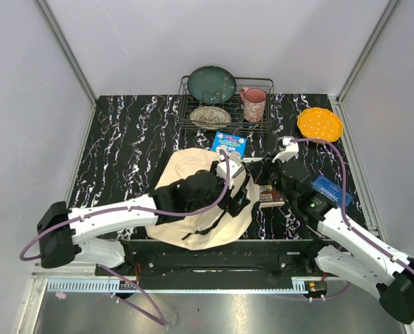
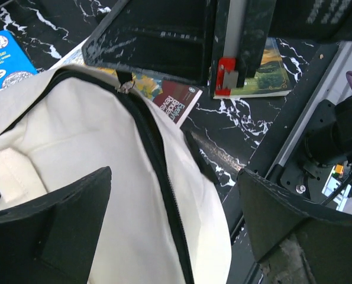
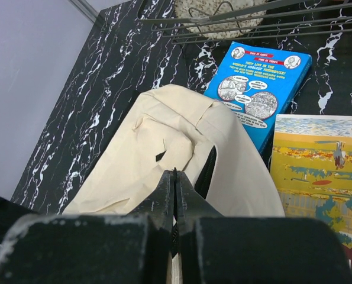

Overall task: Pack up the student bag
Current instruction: Unzip the student bag at the center of the board.

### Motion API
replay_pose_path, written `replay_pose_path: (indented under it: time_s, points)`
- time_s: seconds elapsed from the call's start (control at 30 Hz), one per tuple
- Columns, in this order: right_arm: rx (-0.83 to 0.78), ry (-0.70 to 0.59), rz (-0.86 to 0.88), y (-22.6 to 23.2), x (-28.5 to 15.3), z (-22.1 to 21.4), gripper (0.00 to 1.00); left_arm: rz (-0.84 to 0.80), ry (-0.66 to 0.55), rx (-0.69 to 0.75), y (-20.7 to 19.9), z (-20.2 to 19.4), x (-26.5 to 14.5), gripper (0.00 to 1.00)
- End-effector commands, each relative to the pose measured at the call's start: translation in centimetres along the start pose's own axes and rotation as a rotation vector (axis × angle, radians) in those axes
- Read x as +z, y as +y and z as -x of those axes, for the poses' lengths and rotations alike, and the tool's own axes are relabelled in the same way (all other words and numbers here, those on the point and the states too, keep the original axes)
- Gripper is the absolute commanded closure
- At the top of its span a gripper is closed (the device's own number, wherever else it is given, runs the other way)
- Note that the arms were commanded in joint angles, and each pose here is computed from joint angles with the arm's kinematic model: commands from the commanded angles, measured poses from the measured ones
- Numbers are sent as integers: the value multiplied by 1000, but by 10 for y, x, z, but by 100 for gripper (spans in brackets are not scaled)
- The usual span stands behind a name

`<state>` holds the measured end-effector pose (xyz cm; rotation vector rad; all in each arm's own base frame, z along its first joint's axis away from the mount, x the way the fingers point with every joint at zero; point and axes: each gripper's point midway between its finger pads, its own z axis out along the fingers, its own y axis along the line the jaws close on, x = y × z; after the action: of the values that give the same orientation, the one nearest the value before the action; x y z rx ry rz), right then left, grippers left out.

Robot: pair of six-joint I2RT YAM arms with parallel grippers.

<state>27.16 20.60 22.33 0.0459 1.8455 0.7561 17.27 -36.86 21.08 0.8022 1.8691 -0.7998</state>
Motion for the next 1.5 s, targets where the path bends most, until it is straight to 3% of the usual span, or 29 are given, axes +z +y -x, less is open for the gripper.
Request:
replay_pose_path:
  time_s: [0.0, 0.53, 0.97, 1.33, 1.47]
  points:
    - [4, -43, 56, 14, -6, 14, 100, -21, -71, 4, -10, 33, 13, 11]
    - [-5, -56, 55, 13, -13, 18, 100, 10, -89, -100, 22, 28, 18, 38]
    - [-4, -53, 51, 13, -12, 17, 100, -58, -99, -127, 10, 27, 26, 30]
    - [-8, -66, 68, 16, -15, 20, 100, -11, -47, -134, 17, 17, 39, 44]
    - [-7, -63, 65, 15, -15, 19, 100, -1, -51, -137, 19, 16, 38, 55]
